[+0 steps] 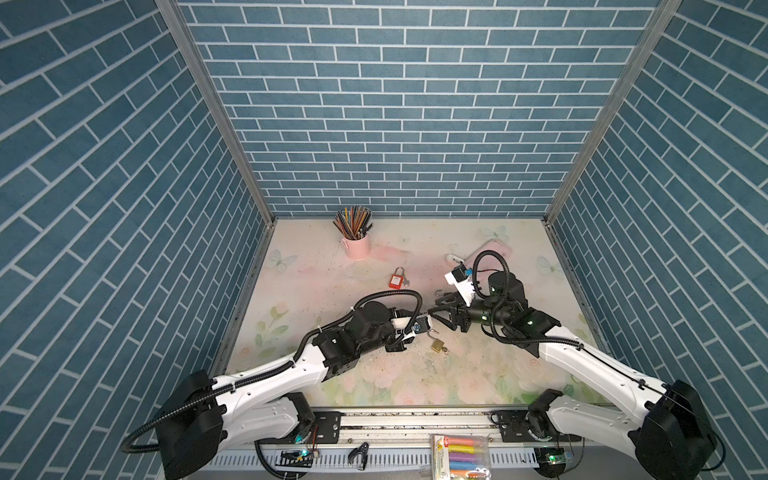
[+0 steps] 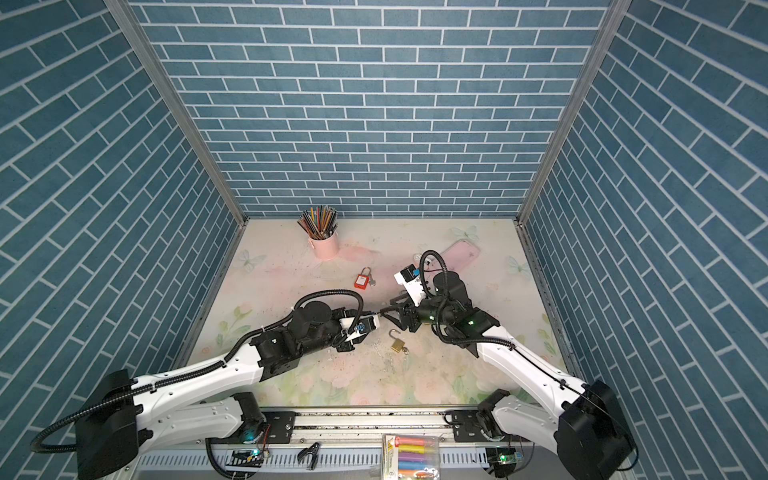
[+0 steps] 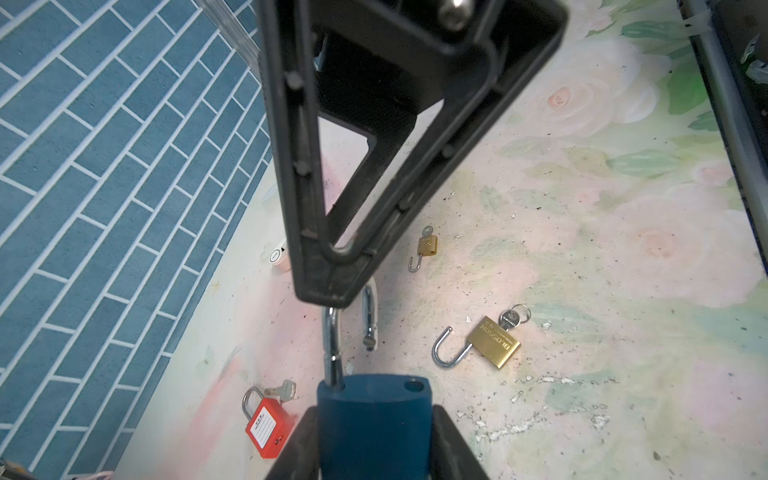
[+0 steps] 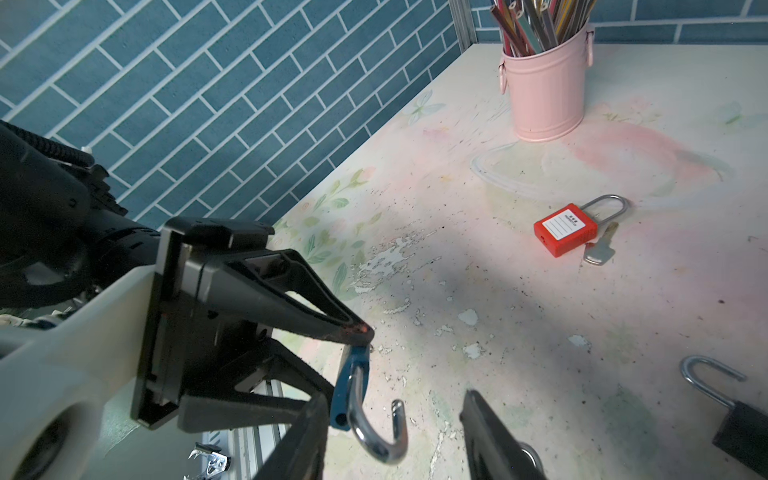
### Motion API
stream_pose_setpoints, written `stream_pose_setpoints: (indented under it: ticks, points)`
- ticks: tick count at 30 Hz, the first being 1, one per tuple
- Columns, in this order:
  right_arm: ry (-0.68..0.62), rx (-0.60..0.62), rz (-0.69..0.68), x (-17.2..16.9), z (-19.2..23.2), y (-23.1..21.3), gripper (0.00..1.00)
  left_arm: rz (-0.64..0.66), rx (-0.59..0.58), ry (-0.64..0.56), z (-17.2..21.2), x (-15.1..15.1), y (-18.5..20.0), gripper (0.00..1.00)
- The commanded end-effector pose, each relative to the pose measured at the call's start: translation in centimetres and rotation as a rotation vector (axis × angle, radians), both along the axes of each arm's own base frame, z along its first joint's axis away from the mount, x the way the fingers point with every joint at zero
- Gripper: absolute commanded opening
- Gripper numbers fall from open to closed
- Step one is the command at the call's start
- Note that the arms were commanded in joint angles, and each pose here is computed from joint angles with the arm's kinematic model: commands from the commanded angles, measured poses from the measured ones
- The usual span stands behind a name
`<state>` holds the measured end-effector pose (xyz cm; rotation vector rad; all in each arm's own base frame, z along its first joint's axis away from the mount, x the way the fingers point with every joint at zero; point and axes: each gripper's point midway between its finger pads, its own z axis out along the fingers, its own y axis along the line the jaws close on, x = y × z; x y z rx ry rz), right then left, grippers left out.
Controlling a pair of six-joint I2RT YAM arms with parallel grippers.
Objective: Lock with the key
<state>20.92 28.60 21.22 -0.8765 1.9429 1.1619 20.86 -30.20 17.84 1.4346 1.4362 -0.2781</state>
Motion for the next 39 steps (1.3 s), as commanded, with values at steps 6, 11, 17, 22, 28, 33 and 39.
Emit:
stream_pose_setpoints:
  ticks: [6,11,17,22,28,33,39]
  points:
    - [-0.017,0.02,0.07,-0.9,-0.1,0.5,0.4,-0.012,-0.075,-0.034,2.7,0.3,-1.1,0.0]
    - [0.002,0.023,0.083,-1.2,-0.4,0.6,0.38,-0.009,-0.081,-0.034,2.9,0.5,-1.3,0.0]
    - [0.003,0.025,0.082,-1.2,-0.5,0.6,0.34,0.006,-0.082,-0.031,2.9,0.7,-1.3,0.0]
    - [-0.005,0.031,0.066,-1.0,-0.3,0.5,0.24,0.031,-0.072,-0.039,2.6,1.2,-1.1,0.0]
    - [0.011,0.045,0.064,-1.0,-0.3,0.7,0.12,0.08,-0.077,-0.067,2.8,2.1,-0.8,0.0]
    - [0.034,0.062,0.056,-0.8,-0.1,0.9,0.05,0.137,-0.078,-0.112,3.0,3.1,-0.5,0.0]
    - [0.068,0.078,0.039,-0.4,0.2,1.2,0.0,0.21,-0.073,-0.183,3.2,4.0,-0.5,0.0]
